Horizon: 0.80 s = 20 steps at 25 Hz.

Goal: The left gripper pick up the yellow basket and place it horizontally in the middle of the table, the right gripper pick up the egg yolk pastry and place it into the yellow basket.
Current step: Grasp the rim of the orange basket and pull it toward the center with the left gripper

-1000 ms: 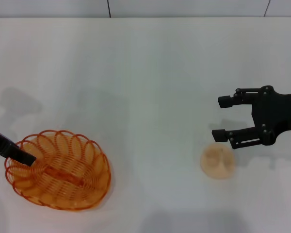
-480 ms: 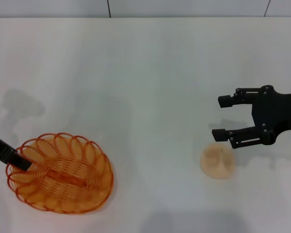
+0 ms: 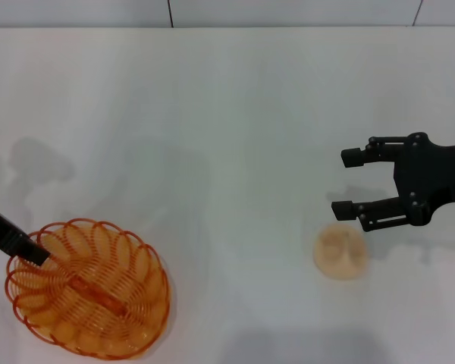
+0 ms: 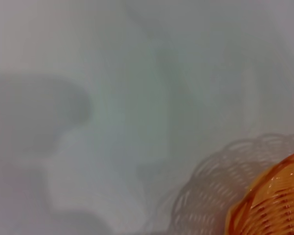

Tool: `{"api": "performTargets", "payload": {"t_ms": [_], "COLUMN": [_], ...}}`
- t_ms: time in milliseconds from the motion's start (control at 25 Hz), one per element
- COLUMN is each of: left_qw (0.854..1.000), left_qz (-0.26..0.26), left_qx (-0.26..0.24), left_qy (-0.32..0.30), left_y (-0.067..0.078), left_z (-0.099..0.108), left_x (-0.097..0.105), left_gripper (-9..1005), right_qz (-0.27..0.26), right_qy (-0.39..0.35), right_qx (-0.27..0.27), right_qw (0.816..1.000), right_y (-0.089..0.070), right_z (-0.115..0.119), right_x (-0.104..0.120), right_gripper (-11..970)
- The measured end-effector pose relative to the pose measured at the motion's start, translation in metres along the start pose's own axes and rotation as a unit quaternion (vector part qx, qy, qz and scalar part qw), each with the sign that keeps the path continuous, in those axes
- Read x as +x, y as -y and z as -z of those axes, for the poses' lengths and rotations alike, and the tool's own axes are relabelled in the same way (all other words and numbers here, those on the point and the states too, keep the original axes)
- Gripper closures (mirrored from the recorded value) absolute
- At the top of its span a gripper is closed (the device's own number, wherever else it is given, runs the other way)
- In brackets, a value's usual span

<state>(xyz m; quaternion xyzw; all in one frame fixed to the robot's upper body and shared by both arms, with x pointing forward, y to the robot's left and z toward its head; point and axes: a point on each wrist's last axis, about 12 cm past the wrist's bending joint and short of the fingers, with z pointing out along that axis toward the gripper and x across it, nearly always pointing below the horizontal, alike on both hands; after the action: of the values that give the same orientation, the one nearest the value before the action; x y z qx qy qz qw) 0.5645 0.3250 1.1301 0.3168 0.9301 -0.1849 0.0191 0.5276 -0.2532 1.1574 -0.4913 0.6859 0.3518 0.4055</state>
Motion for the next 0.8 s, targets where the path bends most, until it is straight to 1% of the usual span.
{"api": "performTargets", "payload": {"t_ms": [80, 160, 280, 560, 800], "left_qw": [1.000, 1.000, 1.000, 0.997, 0.995], "left_qz": [-0.004, -0.008, -0.015, -0.032, -0.021], "left_qx": [-0.001, -0.001, 0.004, 0.026, 0.035], "left_qy": [0.002, 0.003, 0.011, 0.058, 0.094], "left_y": [0.001, 0.001, 0.002, 0.006, 0.005], "left_z": [0.001, 0.002, 0.003, 0.008, 0.015], "left_x": [-0.002, -0.003, -0.005, -0.013, -0.016], "left_gripper": [827, 866, 881, 897, 908], "right_qz": [0.000, 0.000, 0.000, 0.002, 0.004], "right_qy": [0.000, 0.000, 0.000, 0.001, 0.002], "right_qx": [0.000, 0.000, 0.001, 0.004, 0.006], "right_qw": [1.000, 1.000, 1.000, 1.000, 1.000], "right_y": [0.000, 0.000, 0.000, 0.002, 0.003], "right_z": [0.000, 0.000, 0.000, -0.001, -0.001], "right_x": [0.000, 0.000, 0.000, -0.002, -0.003], "right_gripper": [131, 131, 131, 131, 131]}}
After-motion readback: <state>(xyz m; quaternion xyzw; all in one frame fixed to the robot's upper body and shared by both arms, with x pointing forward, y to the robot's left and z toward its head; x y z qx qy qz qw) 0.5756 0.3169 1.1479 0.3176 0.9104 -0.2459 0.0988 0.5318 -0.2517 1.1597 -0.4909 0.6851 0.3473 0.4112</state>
